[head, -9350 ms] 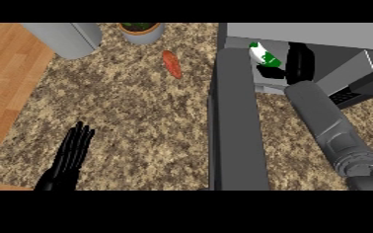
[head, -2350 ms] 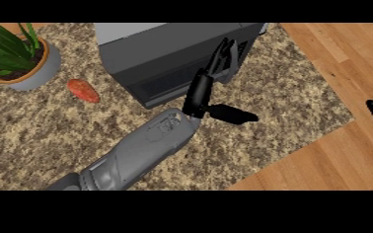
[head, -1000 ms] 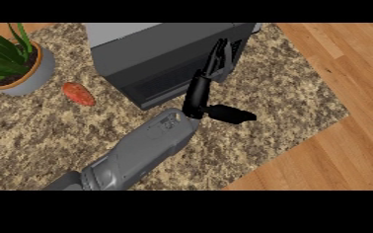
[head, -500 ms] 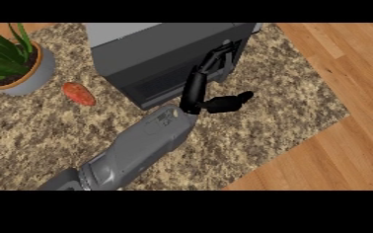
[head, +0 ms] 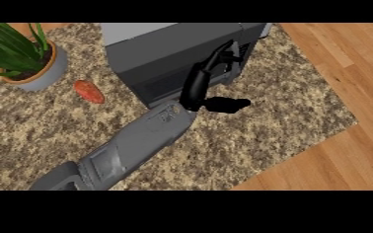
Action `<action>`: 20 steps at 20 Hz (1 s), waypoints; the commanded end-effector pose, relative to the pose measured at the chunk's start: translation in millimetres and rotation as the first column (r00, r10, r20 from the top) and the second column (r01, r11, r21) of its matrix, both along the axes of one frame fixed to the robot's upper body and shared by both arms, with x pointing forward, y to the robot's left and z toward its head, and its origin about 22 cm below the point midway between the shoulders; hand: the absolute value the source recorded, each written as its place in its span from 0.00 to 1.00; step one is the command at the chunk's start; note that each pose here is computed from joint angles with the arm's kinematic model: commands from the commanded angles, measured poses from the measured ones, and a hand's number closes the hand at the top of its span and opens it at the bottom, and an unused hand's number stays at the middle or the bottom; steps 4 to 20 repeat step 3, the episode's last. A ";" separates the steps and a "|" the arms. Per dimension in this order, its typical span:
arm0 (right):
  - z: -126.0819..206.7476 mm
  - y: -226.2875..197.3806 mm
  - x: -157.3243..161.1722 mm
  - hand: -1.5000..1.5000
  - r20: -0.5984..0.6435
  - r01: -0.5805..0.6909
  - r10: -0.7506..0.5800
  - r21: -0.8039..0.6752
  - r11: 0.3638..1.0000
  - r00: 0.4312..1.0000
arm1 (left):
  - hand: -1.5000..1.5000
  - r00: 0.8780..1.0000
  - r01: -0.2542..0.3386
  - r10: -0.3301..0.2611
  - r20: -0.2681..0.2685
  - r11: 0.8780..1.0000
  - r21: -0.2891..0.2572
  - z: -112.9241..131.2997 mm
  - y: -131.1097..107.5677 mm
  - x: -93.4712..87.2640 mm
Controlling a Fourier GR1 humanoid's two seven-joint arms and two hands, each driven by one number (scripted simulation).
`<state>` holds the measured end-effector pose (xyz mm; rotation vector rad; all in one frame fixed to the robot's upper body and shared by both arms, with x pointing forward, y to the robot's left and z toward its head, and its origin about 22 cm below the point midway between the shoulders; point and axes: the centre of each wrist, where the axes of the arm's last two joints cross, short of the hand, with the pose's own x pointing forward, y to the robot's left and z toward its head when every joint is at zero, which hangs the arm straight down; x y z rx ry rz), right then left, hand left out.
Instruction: Pick up the milk, place it into the microwave and close the microwave
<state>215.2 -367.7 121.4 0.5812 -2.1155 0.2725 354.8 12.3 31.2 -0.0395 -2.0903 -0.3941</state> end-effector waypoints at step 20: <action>0.7 -2.4 -2.7 0.00 -0.007 0.015 -0.015 0.009 1.000 1.000 | 0.00 0.965 -0.248 0.258 -0.052 0.956 0.157 -2.7 38.0 34.4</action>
